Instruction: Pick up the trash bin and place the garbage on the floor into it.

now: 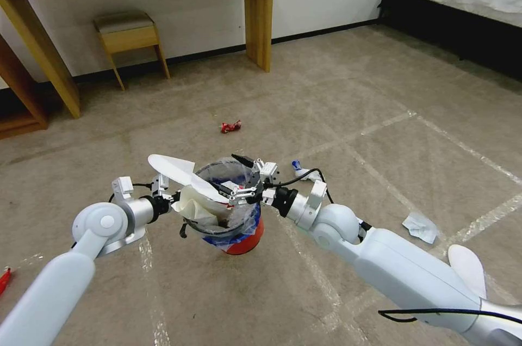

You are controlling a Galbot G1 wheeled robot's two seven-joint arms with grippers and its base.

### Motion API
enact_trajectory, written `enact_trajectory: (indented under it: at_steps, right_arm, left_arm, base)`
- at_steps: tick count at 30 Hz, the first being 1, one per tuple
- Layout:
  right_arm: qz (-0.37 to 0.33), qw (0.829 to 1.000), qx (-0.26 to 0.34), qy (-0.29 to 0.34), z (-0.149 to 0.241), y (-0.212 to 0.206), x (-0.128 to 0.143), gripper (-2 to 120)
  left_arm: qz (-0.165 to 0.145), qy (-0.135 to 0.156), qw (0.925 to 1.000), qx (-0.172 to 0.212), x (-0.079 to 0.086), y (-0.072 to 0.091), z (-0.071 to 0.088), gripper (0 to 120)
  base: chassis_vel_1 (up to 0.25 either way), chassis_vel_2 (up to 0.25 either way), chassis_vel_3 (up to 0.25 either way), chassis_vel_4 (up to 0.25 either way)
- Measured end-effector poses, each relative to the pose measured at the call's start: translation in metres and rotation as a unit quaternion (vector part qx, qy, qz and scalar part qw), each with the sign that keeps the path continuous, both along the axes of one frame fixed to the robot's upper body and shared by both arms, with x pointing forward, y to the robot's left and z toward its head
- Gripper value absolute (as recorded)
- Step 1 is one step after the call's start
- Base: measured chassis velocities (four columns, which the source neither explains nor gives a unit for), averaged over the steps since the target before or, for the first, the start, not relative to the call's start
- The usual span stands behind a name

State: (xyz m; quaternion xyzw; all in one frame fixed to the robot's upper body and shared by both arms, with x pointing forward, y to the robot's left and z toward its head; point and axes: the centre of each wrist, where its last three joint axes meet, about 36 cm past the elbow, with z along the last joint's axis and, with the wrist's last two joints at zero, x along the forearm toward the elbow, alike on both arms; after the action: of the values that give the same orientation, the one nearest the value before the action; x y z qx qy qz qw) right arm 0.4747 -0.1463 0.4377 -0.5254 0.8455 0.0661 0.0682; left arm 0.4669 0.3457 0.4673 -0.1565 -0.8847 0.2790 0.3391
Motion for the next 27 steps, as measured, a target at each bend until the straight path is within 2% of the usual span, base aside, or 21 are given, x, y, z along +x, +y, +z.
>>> enact_trajectory:
  at_steps: [8,16,24,26,27]
  right_arm:
    - [-0.027,0.999,0.010,-0.017,0.017,-0.017,0.010,100]
    - [-0.089,0.995,0.006,-0.033,0.026,-0.059,0.019,100]
    - [-0.138,0.990,-0.011,-0.035,0.012,-0.098,0.003,100]
    - [-0.169,0.985,-0.030,-0.029,0.000,-0.128,-0.009,100]
    - [-0.169,0.985,-0.030,-0.029,0.000,-0.128,-0.009,100]
  left_arm:
    - [0.007,0.003,0.9999,0.011,-0.007,0.003,-0.005,1]
    - [0.023,-0.002,0.9984,0.052,-0.012,0.013,0.000,1]
    - [0.031,-0.001,0.9968,0.074,-0.015,0.021,0.002,1]
    - [0.038,0.003,0.9953,0.089,-0.019,0.031,0.000,1]
    - [0.038,0.003,0.9953,0.089,-0.019,0.031,0.000,1]
  base:
    - [0.000,0.000,0.000,0.000]
    - [0.000,0.000,0.000,0.000]
    - [0.000,0.000,0.000,0.000]
    - [0.000,0.000,0.000,0.000]
    - [0.000,0.000,0.000,0.000]
